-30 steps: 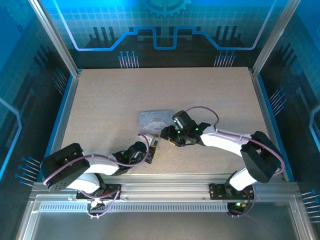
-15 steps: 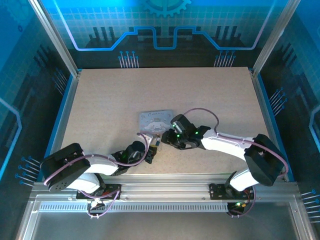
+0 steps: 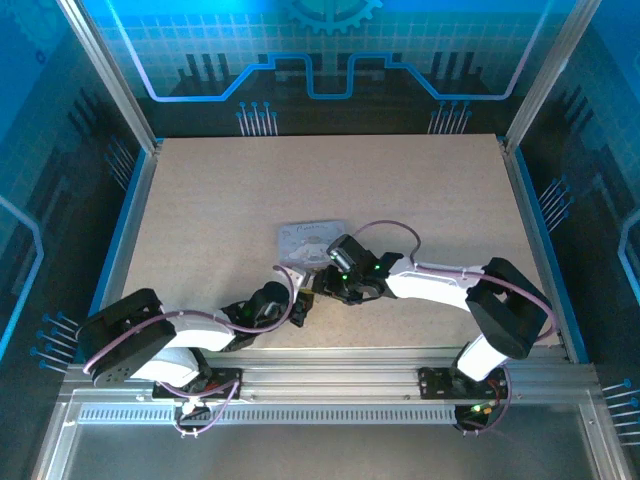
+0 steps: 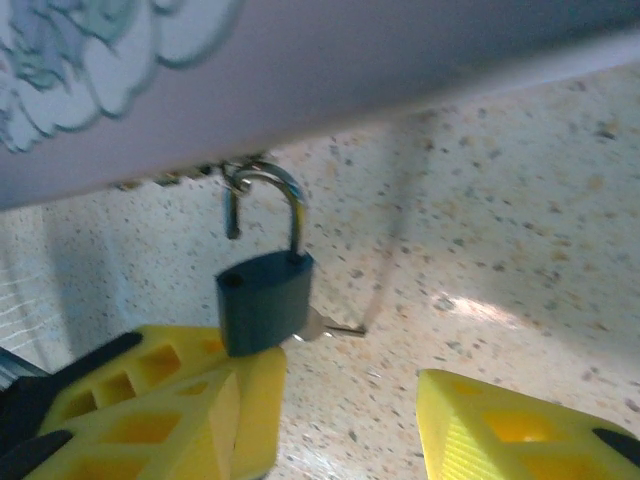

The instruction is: Unlock a padlock with a key

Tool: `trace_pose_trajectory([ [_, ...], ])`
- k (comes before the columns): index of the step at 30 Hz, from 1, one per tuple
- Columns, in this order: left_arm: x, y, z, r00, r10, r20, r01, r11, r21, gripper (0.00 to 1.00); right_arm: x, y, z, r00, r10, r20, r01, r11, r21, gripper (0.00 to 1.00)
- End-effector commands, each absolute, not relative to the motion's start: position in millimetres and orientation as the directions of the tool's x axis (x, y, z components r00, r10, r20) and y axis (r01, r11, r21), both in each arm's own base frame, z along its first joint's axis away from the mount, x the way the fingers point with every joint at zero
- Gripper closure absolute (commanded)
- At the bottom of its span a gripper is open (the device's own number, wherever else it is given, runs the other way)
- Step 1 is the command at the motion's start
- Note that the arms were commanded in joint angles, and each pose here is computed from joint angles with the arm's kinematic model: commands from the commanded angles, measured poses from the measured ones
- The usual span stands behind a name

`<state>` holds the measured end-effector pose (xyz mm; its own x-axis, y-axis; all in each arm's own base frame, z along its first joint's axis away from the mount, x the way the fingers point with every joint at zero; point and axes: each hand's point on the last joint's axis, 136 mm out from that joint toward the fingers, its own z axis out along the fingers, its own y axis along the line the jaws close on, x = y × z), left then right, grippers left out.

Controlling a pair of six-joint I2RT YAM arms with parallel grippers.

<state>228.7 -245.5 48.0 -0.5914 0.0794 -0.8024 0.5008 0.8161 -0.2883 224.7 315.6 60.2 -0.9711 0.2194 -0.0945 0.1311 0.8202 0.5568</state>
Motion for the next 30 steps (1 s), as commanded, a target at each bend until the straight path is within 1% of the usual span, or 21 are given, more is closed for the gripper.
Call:
trace_pose_trajectory([
  [1, 226.9, -244.2, 51.2, -0.576, 0.091, -0.813, 0.520, 0.808, -0.278, 1.00, 226.3, 334.4, 68.8, -0.976, 0.199, -0.088, 0.110, 0.801, 0.589, 0.50],
  [7, 226.0, -242.6, 50.0, -0.576, 0.094, -0.812, 0.520, 0.809, -0.276, 1.00, 228.3, 339.6, 63.9, -0.975, 0.212, -0.069, 0.130, 0.793, 0.595, 0.50],
  [12, 226.3, -242.0, 51.3, -0.571, 0.097, -0.815, 0.521, 0.810, -0.268, 1.00, 226.0, 340.1, 54.4, -0.980, 0.195, -0.049, 0.135, 0.817, 0.561, 0.52],
  [14, 226.4, -241.4, 51.4, -0.569, 0.098, -0.816, 0.520, 0.812, -0.265, 1.00, 223.7, 339.7, 50.3, -0.981, 0.190, -0.042, 0.136, 0.824, 0.550, 0.57],
  [19, 226.1, -239.3, 51.2, -0.568, 0.104, -0.816, 0.518, 0.816, -0.256, 1.00, 221.7, 335.3, 46.6, -0.981, 0.184, -0.054, 0.129, 0.842, 0.524, 0.81],
  [21, 226.0, -238.9, 51.3, -0.567, 0.105, -0.817, 0.518, 0.817, -0.255, 1.00, 222.3, 334.0, 47.9, -0.981, 0.181, -0.063, 0.123, 0.845, 0.520, 0.88],
  [26, 225.3, -237.9, 52.3, -0.564, 0.104, -0.819, 0.519, 0.816, -0.253, 1.00, 221.8, 333.1, 47.7, -0.983, 0.170, -0.067, 0.113, 0.853, 0.510, 0.99],
  [28, 224.7, -238.3, 53.1, -0.562, 0.106, -0.820, 0.524, 0.813, -0.254, 1.00, 221.7, 333.5, 47.2, -0.984, 0.166, -0.069, 0.108, 0.853, 0.510, 1.00],
  [30, 224.4, -239.4, 54.5, -0.560, 0.105, -0.822, 0.528, 0.810, -0.256, 0.97, 221.8, 333.1, 47.3, -0.984, 0.165, -0.070, 0.107, 0.853, 0.510, 1.00],
])
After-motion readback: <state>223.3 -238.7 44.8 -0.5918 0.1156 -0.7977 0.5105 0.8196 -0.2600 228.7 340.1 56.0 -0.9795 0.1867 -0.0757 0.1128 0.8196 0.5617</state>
